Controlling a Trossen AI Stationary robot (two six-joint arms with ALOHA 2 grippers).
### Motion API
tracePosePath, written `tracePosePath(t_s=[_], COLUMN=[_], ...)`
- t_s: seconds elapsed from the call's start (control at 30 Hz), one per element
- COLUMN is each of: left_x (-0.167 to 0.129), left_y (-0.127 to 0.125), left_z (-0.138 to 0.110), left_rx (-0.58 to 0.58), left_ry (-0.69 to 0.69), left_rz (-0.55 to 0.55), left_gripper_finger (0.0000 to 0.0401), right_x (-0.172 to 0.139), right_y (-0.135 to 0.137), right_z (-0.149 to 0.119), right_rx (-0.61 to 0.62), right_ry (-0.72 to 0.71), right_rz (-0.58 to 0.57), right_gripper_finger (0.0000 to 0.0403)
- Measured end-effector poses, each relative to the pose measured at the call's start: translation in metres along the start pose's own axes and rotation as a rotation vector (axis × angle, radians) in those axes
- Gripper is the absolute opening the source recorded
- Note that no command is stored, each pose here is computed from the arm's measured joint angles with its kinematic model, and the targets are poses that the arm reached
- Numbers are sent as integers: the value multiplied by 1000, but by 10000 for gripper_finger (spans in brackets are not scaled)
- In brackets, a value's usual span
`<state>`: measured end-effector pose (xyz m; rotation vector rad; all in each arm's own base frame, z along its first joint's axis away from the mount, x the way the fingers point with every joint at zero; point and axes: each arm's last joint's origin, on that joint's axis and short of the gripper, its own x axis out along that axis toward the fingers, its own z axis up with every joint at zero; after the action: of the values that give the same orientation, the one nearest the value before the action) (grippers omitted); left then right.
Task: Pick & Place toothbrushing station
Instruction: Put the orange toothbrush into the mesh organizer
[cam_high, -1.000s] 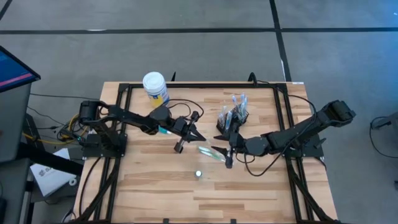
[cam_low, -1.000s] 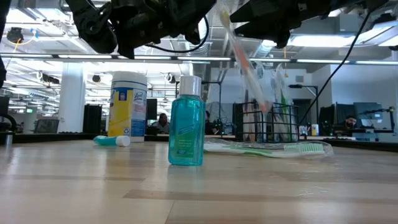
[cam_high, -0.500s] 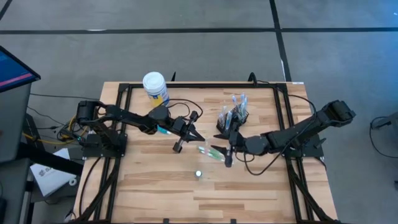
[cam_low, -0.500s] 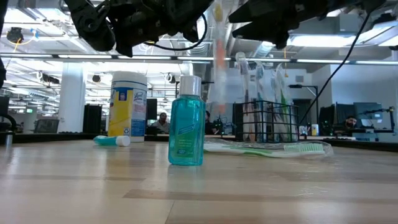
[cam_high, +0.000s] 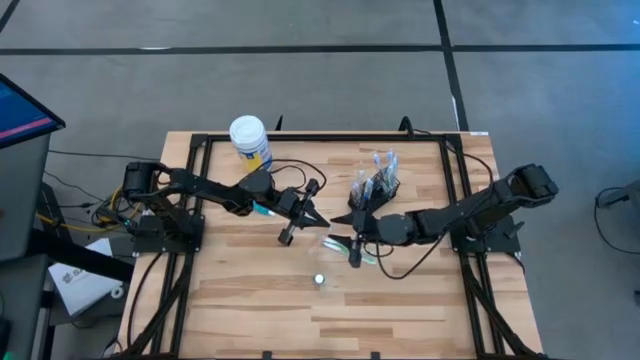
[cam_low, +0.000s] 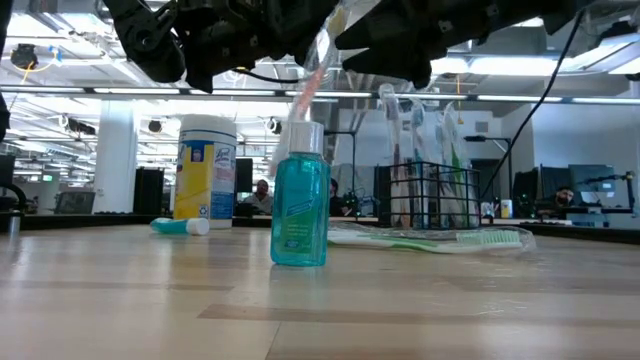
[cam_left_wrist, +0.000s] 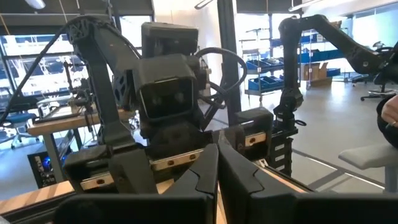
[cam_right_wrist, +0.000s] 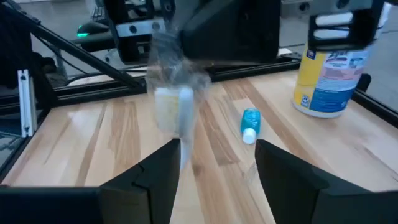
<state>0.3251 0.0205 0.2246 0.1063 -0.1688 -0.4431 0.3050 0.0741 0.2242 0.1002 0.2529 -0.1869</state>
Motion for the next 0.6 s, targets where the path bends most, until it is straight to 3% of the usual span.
tracePosePath(t_s=[0.6], left_x=[0], left_y=[0], left_z=[0], left_rx=[7], left_ry=[-1], left_rz=[0], left_gripper_finger=[0], right_x=[0], right_y=[3], right_z=[1], right_rx=[-1], right_ry=[18], right_rz=[25], right_gripper_finger=[198])
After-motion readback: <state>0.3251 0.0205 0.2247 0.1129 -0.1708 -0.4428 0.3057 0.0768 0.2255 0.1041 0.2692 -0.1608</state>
